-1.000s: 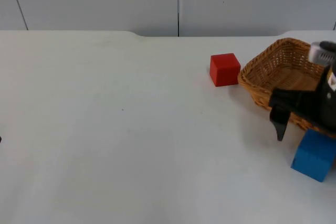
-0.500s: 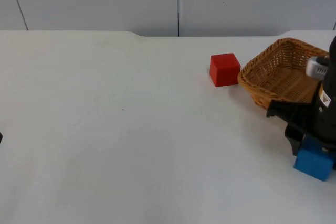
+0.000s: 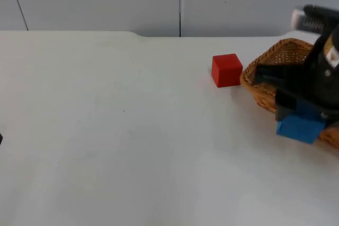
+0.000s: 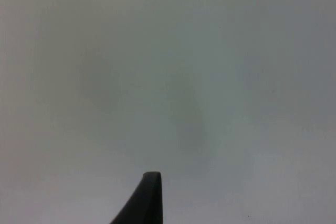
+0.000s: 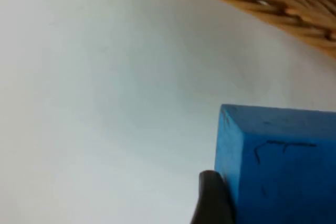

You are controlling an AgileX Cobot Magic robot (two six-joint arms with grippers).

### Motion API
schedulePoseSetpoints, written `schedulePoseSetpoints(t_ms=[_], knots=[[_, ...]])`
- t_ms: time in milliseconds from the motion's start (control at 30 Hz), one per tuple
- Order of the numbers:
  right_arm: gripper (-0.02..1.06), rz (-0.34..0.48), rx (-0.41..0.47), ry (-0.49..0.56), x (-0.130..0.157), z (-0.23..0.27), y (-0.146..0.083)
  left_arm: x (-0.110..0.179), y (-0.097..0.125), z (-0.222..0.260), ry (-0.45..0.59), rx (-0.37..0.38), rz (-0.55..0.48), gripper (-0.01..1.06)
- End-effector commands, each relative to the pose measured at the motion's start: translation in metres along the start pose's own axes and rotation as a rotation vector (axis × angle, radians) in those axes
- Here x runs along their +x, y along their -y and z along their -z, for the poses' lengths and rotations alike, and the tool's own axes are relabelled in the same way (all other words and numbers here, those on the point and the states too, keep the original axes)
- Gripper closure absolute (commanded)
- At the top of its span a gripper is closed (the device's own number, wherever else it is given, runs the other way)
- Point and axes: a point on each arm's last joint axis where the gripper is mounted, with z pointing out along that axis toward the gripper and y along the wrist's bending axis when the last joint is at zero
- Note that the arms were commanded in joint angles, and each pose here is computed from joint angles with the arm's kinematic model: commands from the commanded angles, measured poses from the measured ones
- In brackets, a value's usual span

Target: Place all geometric objects except the red cube into the basket.

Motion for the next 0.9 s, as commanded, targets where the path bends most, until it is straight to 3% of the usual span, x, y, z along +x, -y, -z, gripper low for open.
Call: schedulePoseSetpoints(t_ms=[0, 33, 167, 267, 433, 567, 867], knots=[[1.05, 0.116, -0.078, -0.017, -0.004, 0.025, 0.004, 0.002, 0.0, 0.001, 0.001, 0.008, 0.017, 0.0], [1.05, 0.116, -0.078, -0.017, -0.004, 0.025, 0.004, 0.002, 0.0, 0.001, 0.001, 0.008, 0.017, 0.0], [1.05, 0.257, -0.162, -0.07, -0.009, 0.055, 0.022, 0.002, 0.0, 0.001, 0.001, 0.008, 0.017, 0.0], [1.05, 0.326, -0.142, -0.081, -0.011, 0.066, 0.036, 0.002, 0.0, 0.001, 0.001, 0.008, 0.017, 0.0], [1.05, 0.424, 0.003, -0.095, -0.021, 0.076, 0.07, 0.002, 0.0, 0.001, 0.002, 0.004, 0.014, 0.0], [1.05, 0.488, 0.014, -0.09, -0.026, 0.074, 0.078, 0.002, 0.0, 0.001, 0.002, 0.004, 0.014, 0.0], [1.05, 0.442, 0.023, -0.029, -0.052, 0.063, 0.091, 0.002, 0.0, 0.001, 0.004, 0.007, 0.017, 0.0]])
